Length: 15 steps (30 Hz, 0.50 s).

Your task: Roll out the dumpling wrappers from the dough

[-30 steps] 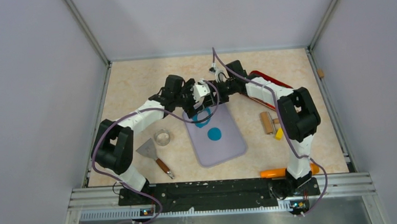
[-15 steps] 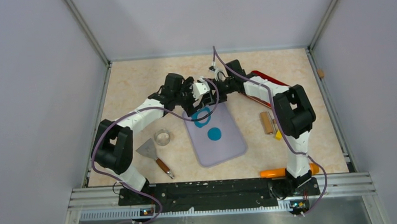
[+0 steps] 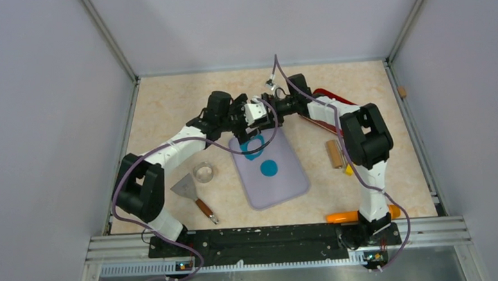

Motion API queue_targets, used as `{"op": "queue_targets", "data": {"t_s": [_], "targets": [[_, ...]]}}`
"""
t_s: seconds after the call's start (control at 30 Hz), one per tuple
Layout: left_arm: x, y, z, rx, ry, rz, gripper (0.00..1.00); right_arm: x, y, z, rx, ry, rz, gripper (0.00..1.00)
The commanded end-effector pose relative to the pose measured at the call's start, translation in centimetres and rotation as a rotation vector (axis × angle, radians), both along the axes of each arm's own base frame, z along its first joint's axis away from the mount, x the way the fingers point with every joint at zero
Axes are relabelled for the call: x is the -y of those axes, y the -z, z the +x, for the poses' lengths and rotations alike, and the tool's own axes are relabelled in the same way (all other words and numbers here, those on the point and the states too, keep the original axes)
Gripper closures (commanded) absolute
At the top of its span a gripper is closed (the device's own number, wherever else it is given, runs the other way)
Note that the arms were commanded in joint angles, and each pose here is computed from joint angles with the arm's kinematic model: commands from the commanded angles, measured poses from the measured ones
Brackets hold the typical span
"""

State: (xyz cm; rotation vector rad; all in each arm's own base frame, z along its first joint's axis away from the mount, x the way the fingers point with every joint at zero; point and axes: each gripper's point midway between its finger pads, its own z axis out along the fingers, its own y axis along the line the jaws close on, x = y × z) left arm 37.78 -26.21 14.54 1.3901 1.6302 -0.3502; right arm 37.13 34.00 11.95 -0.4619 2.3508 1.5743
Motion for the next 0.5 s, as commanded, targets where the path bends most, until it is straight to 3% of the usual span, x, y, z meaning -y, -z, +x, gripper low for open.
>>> {"op": "queue_targets", "data": {"t_s": [0.0,0.47], "targets": [[0.4,-3.7,1.4,0.128,-0.007,-0.052,0.01,-0.7,-1.2,-0.4,0.038,-0.038,0.018,0.16],[-0.9,-6.1,2.6,0.222,-0.098,-0.059,0.01,1.2,3.1,-0.5,0.029,0.036,-0.186,0.17]]}}
